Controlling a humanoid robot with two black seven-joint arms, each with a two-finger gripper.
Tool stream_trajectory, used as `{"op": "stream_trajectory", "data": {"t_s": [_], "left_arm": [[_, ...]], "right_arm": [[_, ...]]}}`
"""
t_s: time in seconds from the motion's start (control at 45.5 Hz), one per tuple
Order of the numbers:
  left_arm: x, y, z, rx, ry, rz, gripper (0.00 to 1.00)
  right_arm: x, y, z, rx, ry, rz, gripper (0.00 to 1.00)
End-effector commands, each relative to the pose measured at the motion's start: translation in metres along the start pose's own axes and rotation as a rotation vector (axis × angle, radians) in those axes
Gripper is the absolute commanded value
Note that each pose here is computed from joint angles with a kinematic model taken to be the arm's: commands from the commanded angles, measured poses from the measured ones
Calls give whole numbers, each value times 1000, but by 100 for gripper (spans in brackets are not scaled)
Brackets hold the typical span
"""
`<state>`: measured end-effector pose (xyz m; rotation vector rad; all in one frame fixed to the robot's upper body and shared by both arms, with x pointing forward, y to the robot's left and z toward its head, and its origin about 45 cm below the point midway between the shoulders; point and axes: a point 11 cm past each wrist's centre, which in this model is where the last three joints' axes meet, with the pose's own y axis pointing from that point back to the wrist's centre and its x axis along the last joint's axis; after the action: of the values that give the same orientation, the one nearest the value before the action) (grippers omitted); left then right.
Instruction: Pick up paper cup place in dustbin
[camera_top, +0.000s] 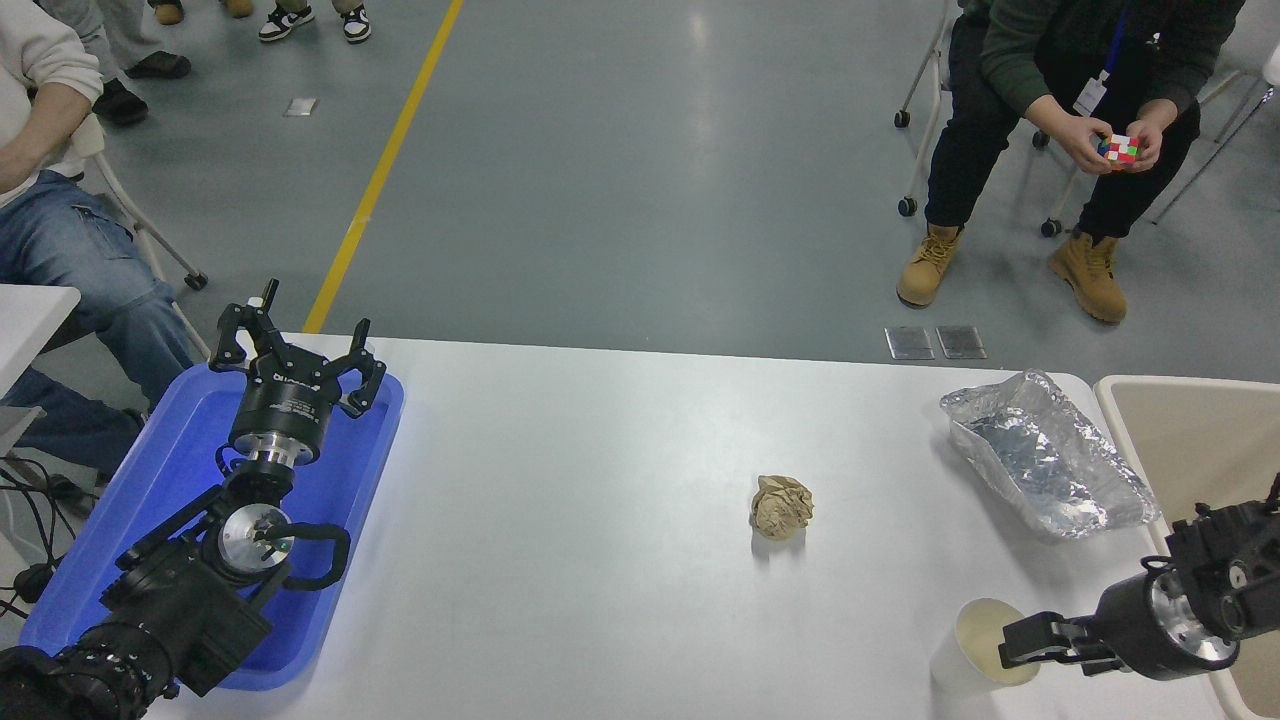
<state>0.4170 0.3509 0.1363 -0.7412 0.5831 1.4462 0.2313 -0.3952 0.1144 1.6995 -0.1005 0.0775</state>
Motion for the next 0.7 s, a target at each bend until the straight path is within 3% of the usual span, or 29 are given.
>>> {"op": "stream_trajectory", "data": {"t_s": [0.0,0.11,0.44,0.681], "left_arm": [[0,0,0,0,0,0,100],[0,0,0,0,0,0,100],[0,0,0,0,0,0,100],[0,0,0,0,1,-1,100]], "right_arm": [[1,-4,-1,-2,32,18,24],[2,-3,-1,0,36,26,0],[10,2,-4,9,49,57,0],[38,24,-18,48,74,123,0]]}}
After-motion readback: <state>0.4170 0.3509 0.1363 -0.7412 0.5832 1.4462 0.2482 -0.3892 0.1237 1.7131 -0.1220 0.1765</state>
